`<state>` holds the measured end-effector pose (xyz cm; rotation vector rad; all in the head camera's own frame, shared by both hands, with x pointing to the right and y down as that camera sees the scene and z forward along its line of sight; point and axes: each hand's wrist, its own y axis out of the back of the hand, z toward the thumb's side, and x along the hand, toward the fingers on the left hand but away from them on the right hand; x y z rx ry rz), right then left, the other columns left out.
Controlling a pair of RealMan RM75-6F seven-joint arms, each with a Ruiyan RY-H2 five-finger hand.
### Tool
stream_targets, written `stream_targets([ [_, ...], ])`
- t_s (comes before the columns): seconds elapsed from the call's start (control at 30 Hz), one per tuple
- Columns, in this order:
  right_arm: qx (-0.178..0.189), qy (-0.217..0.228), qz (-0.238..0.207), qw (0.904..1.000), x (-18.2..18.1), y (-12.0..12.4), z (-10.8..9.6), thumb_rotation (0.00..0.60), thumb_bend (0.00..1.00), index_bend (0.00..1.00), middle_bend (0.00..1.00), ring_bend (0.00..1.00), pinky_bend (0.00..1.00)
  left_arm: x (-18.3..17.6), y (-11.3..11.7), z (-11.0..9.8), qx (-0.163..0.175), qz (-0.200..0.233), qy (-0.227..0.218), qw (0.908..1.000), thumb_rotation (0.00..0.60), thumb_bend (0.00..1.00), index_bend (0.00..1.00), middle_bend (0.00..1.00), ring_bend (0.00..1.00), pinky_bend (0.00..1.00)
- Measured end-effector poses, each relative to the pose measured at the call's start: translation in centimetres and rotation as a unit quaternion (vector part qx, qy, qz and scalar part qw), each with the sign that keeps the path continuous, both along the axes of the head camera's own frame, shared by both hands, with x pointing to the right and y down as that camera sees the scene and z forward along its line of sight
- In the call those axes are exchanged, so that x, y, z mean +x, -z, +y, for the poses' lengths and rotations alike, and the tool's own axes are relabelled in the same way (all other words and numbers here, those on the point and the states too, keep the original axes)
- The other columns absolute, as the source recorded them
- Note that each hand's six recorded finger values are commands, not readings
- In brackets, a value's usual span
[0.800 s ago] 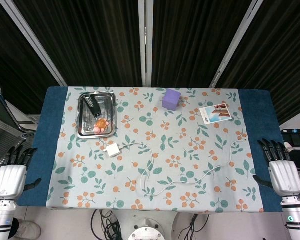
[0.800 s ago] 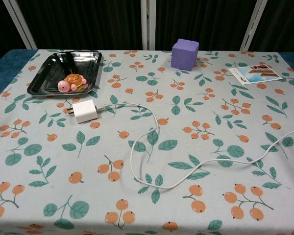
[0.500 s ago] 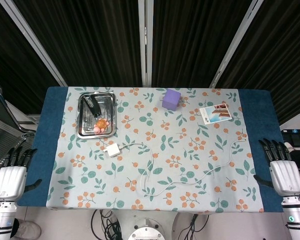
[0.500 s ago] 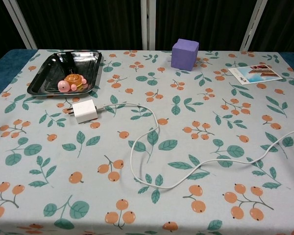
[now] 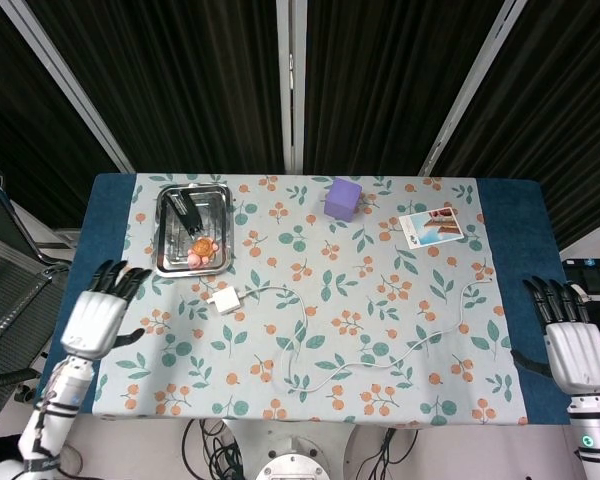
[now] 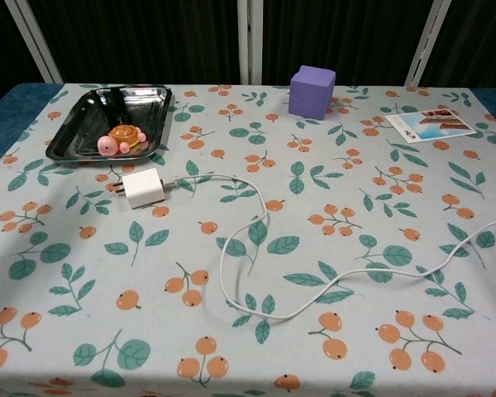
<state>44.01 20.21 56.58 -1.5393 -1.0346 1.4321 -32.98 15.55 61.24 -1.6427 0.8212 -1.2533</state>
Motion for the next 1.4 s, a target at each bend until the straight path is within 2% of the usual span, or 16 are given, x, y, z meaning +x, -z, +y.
stream_targets([
  [0.2, -0.002, 0.004, 0.001, 1.0, -0.2, 0.0, -0.1, 0.6, 0.01, 0.01, 0.05, 0.0, 0.0, 7.3, -3.5, -2.8, -0.042, 0.032, -0.062, 0.9967, 0.6, 0.0, 0.17, 0.18, 0.08, 0.11],
  [0.27, -0.002, 0.003, 0.002, 1.0, -0.2, 0.0, -0.1, 0.6, 0.01, 0.01, 0.05, 0.0, 0.0, 9.1, -4.9, -3.4, -0.059, 0.029, -0.072, 0.9952, 0.6, 0.0, 0.19, 0.21, 0.13, 0.12],
  [0.43, -0.005, -0.005, 0.004, 1.0, 0.3, -0.1, 0.1, 0.6, 0.02, 0.01, 0.05, 0.0, 0.0, 11.8, -7.4, -4.2, -0.092, 0.019, -0.06, 0.9937, 0.6, 0.0, 0.23, 0.26, 0.2, 0.2],
  [0.67, -0.006, -0.013, 0.005, 0.9999, 1.0, -0.2, 0.4, 0.6, 0.02, 0.01, 0.05, 0.0, 0.0, 13.0, -10.2, -4.0, -0.139, -0.022, -0.03, 0.9895, 0.6, 0.0, 0.24, 0.3, 0.23, 0.2],
  [0.83, -0.009, -0.015, 0.004, 0.9998, 1.2, -0.5, 0.5, 0.6, 0.02, 0.01, 0.05, 0.0, 0.0, 12.9, -11.2, -3.4, -0.167, -0.034, -0.019, 0.9852, 0.6, 0.0, 0.25, 0.3, 0.24, 0.2],
  [1.1, -0.011, -0.018, 0.005, 0.9998, 1.4, -0.5, 0.7, 0.6, 0.02, 0.01, 0.05, 0.0, 0.0, 13.0, -11.9, -3.5, -0.178, -0.029, -0.009, 0.9835, 0.6, 0.0, 0.25, 0.31, 0.24, 0.2],
  [1.4, -0.012, -0.023, 0.006, 0.9996, 1.6, -0.6, 1.0, 0.6, 0.02, 0.01, 0.05, 0.0, 0.0, 15.1, -11.7, -3.0, -0.189, -0.001, -0.04, 0.9812, 0.6, 0.0, 0.25, 0.35, 0.24, 0.2],
])
